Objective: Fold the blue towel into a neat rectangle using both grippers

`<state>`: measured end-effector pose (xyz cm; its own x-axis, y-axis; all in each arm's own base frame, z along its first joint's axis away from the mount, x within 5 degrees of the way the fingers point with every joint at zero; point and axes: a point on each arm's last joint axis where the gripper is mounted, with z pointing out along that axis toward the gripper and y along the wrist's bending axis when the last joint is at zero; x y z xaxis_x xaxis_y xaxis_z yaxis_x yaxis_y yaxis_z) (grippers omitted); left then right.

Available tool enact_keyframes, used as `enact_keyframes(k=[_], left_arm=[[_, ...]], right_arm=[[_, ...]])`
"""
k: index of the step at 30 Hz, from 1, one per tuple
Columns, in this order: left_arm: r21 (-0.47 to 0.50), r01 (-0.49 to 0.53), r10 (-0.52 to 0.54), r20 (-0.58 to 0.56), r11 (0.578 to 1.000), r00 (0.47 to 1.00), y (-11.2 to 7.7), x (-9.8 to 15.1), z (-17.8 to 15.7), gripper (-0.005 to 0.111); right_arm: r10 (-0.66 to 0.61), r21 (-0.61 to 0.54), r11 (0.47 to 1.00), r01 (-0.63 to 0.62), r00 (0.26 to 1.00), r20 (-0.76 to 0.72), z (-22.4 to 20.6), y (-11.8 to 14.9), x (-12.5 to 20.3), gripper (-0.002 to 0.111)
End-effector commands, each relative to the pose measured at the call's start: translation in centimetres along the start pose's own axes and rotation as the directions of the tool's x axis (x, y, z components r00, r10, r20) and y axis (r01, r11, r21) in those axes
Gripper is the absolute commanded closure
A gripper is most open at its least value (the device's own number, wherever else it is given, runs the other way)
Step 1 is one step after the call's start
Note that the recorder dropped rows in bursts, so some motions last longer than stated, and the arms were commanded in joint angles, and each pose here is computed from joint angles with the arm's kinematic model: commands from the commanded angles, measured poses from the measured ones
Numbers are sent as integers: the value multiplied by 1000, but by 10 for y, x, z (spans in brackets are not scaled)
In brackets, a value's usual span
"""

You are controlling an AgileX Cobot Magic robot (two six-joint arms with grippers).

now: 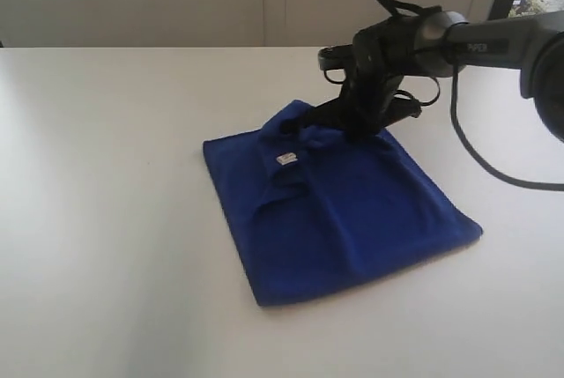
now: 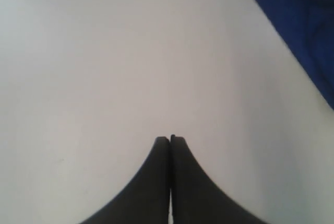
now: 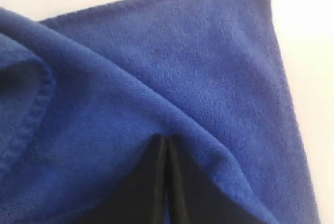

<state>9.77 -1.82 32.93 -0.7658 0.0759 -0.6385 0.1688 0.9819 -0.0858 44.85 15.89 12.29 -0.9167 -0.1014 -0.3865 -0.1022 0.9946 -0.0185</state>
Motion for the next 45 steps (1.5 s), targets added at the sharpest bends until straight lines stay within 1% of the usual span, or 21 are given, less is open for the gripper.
enact_keyframes(k=[1,4,6,9,12,15,17,19,22,25,29,35,39,45], left_arm=[[3,2,-2,-4,1000,1000,0,2,0,107],[3,2,-2,-4,1000,1000,0,2,0,107],[3,2,-2,-4,1000,1000,0,2,0,107],[3,2,-2,-4,1000,1000,0,2,0,107],[3,2,-2,-4,1000,1000,0,2,0,107],[3,2,-2,-4,1000,1000,0,2,0,107],[3,2,-2,-4,1000,1000,0,2,0,107],[3,2,-2,-4,1000,1000,0,2,0,107],[3,2,-2,-4,1000,1000,0,2,0,107],[3,2,-2,-4,1000,1000,0,2,0,107],[3,2,-2,-4,1000,1000,0,2,0,107],[3,2,-2,-4,1000,1000,0,2,0,107],[3,2,-2,-4,1000,1000,0,2,0,107],[3,2,-2,-4,1000,1000,0,2,0,107]], right_arm=[[140,147,983,-113,973,-185,22,-40,21,108],[149,151,981,-122,971,-186,20,-41,20,108],[149,139,982,-128,977,-155,13,-41,16,108],[153,111,983,-144,985,-82,-15,-41,3,108],[146,85,986,-144,989,-14,-52,-42,-9,108],[89,45,995,-90,996,18,-87,-29,-11,108],[53,27,998,-54,998,30,-101,-15,-5,108],[4,1,1000,-4,1000,31,-109,6,8,108],[-82,-45,996,83,996,25,-108,40,33,108],[-123,-98,987,124,992,12,-102,67,51,108],[-161,-126,980,157,987,-25,-88,91,66,108],[-202,-119,974,191,975,-91,-61,109,84,108],[-193,-124,976,176,972,-137,-48,114,93,108],[-183,-159,975,157,970,-161,-45,127,103,108]])
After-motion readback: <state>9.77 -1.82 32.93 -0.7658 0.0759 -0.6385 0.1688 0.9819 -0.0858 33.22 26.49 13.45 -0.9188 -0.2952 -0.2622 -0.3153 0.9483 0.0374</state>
